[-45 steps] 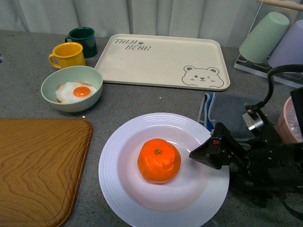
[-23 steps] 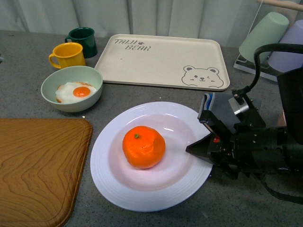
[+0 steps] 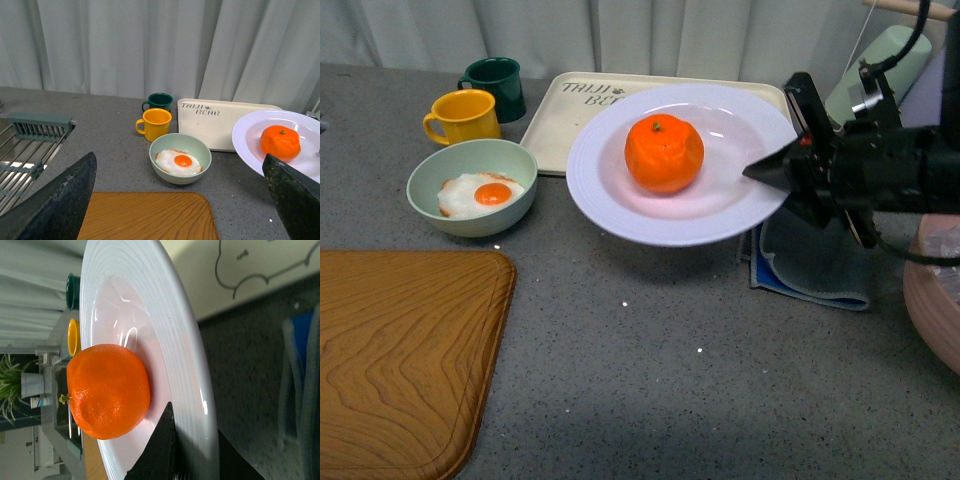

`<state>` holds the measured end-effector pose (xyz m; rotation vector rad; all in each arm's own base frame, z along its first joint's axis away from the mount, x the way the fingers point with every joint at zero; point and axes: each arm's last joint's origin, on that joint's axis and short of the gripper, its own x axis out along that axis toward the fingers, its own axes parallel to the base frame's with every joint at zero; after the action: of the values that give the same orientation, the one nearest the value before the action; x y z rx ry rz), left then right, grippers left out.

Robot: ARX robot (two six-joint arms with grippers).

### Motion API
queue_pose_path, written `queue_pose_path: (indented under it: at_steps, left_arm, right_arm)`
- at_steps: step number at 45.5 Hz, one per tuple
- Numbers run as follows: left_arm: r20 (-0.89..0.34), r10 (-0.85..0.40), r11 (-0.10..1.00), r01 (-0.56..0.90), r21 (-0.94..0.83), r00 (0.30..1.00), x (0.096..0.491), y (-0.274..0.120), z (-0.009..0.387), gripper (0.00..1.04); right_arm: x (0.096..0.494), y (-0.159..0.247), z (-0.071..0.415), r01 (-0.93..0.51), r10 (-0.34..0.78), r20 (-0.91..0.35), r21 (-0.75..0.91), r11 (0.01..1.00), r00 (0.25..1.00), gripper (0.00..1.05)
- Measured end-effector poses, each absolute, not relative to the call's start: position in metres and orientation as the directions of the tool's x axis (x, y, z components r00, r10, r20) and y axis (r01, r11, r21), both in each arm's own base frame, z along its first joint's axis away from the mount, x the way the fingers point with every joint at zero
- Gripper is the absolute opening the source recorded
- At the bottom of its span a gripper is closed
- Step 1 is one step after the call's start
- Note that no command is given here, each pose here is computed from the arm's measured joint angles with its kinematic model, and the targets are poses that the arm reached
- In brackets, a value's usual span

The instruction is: Place orange and plate with both arms

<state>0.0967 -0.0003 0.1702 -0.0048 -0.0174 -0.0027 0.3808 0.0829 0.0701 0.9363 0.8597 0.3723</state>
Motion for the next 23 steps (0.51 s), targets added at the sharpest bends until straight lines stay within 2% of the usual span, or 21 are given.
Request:
queue_pose_path:
  at_steps: [11, 19, 23]
  left_arm:
    - [0.017, -0.003, 1.000, 0.003, -0.005, 1.000, 0.097, 0.000, 0.170, 0.98]
    - [0.017, -0.003, 1.000, 0.003, -0.005, 1.000, 0.097, 0.000, 0.170, 0.98]
    - [0.017, -0.003, 1.000, 0.003, -0.005, 1.000, 0.097, 0.000, 0.170, 0.98]
  right_arm:
    - [0.473, 0.103, 0.059, 0.139, 0.574, -0.534, 0.795, 0.590, 0.620, 0.04]
    - [0.517, 0.116, 0.062, 0.152, 0.537, -0.565, 0.765, 0.626, 0.626, 0.04]
    - [0.526, 0.122, 0.064, 0.144, 0.517, -0.590, 0.733, 0.664, 0.620, 0.19]
